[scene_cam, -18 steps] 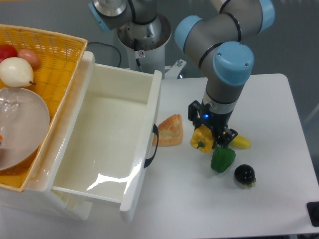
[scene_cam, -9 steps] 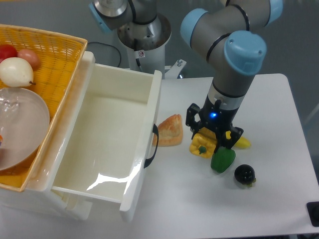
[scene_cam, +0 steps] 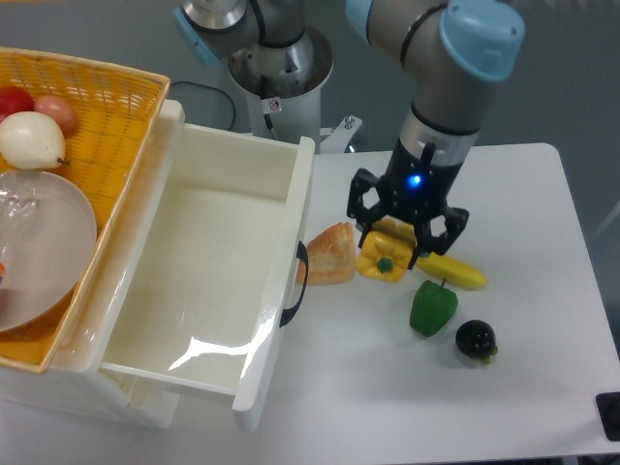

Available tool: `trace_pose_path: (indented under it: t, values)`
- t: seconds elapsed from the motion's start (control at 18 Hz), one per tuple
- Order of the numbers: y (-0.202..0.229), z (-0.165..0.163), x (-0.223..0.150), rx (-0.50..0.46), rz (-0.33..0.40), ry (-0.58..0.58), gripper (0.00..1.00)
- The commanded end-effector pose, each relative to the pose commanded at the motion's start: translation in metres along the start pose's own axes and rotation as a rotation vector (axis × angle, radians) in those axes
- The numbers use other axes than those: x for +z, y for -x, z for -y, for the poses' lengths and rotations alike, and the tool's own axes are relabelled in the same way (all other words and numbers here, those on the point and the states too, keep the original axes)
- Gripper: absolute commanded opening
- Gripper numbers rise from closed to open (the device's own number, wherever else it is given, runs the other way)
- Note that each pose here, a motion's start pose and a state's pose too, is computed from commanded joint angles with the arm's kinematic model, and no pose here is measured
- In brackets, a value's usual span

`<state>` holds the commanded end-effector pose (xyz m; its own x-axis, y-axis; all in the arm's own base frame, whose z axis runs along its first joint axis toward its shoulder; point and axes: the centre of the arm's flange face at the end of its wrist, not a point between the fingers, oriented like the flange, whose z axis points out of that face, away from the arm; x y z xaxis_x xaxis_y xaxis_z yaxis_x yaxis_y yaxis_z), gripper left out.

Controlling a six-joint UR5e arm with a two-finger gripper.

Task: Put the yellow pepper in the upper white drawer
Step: 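Carry the yellow pepper over the open white drawer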

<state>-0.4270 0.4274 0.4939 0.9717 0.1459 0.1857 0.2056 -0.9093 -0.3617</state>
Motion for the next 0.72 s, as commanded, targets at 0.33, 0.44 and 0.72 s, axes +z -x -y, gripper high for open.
trace_pose_path:
  t: [0.33,0.44,0.72]
  values:
    - [-0.035,-0.011,-0.026,-0.089,-0.049,-0.038,0.15]
    - [-0.048,-0.013,-0.034,-0.086,-0.053,-0.035,0.15]
    - [-0.067,-0.009,-0.044,-0.143,-0.077,-0.058,0.16]
